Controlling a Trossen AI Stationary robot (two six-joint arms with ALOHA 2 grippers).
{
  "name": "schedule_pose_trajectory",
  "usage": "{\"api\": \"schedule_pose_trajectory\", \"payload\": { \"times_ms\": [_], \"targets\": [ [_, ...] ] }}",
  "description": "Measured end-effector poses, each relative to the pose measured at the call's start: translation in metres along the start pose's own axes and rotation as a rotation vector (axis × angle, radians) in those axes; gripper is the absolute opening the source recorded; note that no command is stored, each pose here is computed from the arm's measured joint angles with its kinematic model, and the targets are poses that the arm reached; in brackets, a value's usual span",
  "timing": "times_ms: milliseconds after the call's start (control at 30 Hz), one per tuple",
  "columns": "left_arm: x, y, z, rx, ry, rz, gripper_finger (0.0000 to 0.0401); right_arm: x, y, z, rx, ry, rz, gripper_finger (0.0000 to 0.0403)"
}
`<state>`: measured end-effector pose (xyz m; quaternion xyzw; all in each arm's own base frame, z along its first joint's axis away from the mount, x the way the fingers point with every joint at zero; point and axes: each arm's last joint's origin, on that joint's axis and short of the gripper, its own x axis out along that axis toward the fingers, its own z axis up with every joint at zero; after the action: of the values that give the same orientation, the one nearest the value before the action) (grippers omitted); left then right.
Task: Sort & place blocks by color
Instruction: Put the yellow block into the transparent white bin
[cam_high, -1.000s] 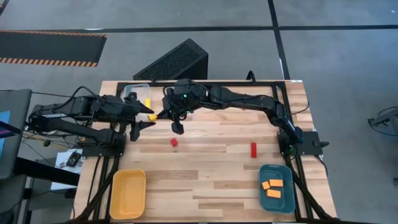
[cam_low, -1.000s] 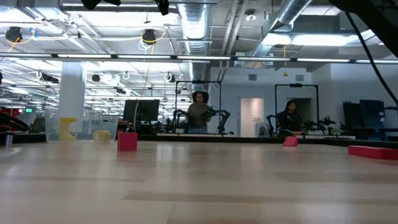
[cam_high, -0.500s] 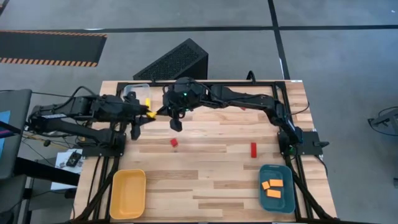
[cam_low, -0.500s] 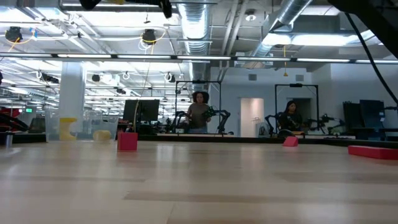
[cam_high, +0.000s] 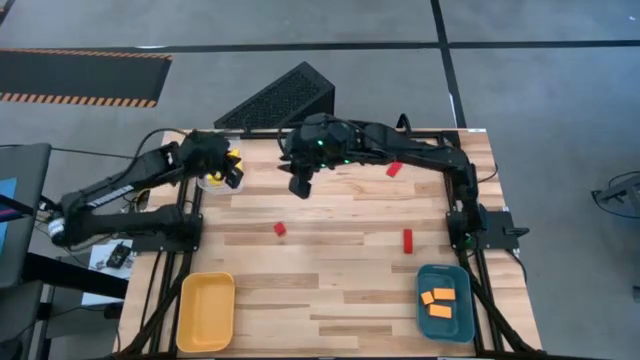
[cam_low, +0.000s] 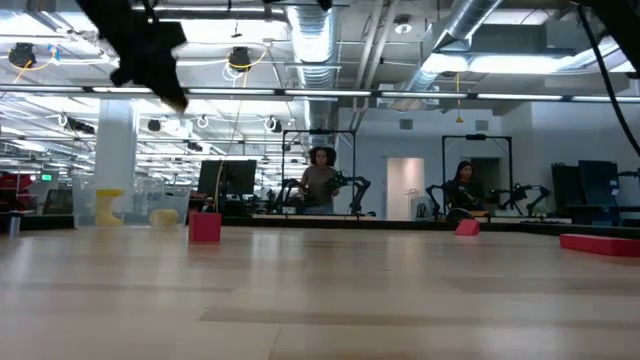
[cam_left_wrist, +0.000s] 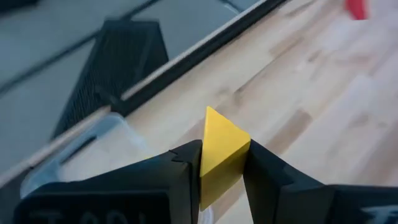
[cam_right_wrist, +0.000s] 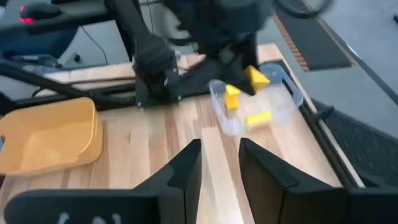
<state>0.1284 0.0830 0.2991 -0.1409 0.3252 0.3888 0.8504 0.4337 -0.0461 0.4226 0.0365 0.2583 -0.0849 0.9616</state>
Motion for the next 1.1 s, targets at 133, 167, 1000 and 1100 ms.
{"api": "schedule_pose_trajectory", "payload": {
  "times_ms": [133,167,1000,1100],
  "targets": [
    [0.033,0.021,-0.012,-0.099,0.052,0.023,0.0069,-0.005,0.009,-0.005,0.013,0.048,-0.01,0.013],
    [0.039,0.026,-0.015,-0.107,0.069,0.043,0.0068,-0.004,0.011,-0.007,0.015,0.073,-0.008,0.0129],
    [0.132,0.068,-0.05,-0.188,0.541,0.198,0.01,0.015,0.045,-0.056,0.086,0.331,-0.122,0.0127],
    [0.131,0.068,-0.05,-0.186,0.541,0.217,0.0132,0.023,0.045,-0.065,0.106,0.357,-0.128,0.0127]
  ]
}}
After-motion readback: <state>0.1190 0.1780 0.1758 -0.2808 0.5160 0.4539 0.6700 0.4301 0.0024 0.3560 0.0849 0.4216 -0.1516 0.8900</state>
